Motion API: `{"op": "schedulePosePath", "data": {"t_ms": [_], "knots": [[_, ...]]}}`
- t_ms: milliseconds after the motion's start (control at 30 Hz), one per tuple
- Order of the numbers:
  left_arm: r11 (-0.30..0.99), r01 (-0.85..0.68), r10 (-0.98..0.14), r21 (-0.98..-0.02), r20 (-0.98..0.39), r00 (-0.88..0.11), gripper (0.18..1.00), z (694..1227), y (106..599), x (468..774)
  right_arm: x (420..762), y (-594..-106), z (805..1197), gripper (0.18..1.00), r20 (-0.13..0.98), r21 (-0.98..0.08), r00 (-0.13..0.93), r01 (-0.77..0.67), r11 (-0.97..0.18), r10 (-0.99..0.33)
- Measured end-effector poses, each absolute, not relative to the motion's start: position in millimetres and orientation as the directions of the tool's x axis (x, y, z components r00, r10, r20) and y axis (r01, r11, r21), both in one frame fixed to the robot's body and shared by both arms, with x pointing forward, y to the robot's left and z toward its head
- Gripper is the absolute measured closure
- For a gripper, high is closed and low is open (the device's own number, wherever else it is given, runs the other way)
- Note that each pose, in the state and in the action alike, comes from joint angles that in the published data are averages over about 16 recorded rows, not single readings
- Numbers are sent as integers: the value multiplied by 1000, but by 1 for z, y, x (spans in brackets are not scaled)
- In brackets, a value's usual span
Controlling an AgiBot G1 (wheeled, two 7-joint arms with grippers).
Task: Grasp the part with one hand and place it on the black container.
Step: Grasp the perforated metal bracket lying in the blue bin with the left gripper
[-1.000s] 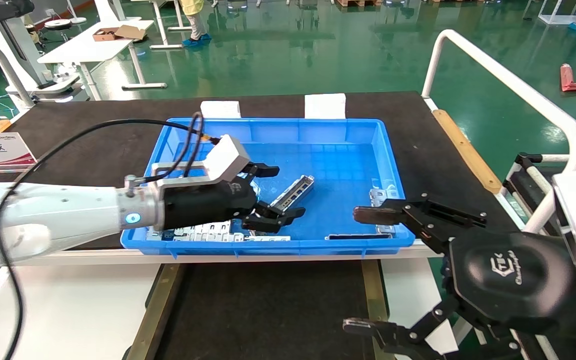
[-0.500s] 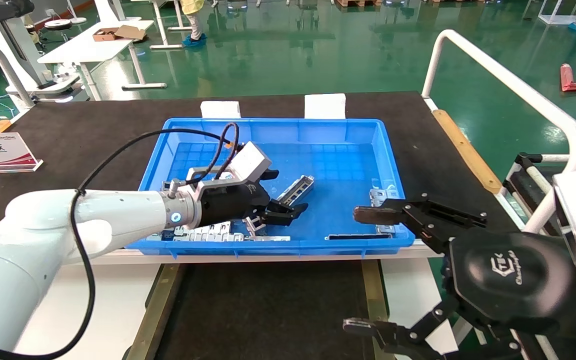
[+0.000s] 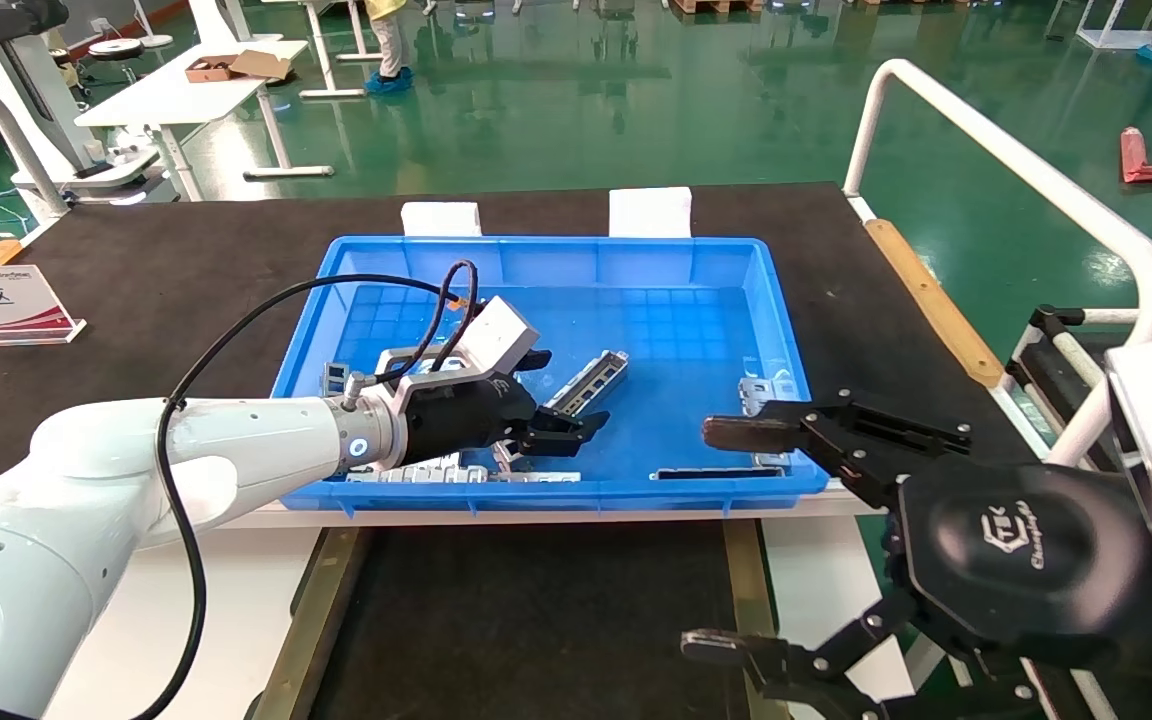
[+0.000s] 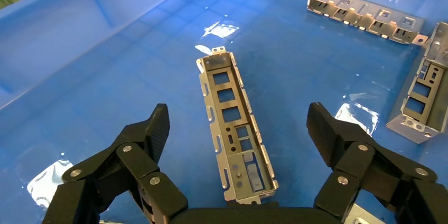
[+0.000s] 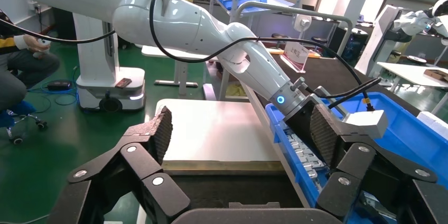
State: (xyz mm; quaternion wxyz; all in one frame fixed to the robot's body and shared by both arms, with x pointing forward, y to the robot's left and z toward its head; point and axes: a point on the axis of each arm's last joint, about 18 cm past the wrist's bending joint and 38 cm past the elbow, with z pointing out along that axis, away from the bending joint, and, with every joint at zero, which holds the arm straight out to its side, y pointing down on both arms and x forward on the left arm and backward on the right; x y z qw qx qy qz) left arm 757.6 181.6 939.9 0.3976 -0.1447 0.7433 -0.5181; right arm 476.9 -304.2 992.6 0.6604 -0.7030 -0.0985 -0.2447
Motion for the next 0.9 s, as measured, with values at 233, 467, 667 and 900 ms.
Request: {"op": "schedulePosePath", "data": {"t_ms": [233, 467, 667, 900], "knots": [[421, 182, -635, -889, -432, -641, 273, 933, 183, 759, 477, -304, 993, 273, 474, -880, 861, 462, -108, -185], [421, 170, -639, -891, -425, -641, 386, 927, 184, 759, 477, -304, 993, 393, 474, -880, 861, 462, -108, -185], [422, 162, -643, -892, -420, -640, 515, 924, 186, 759, 477, -304, 993, 526, 474, -880, 861, 462, -108, -185], [423, 156, -647, -893, -418, -638, 677, 923, 189, 760, 477, -304, 993, 679, 474, -880, 861, 462, -108, -185]]}}
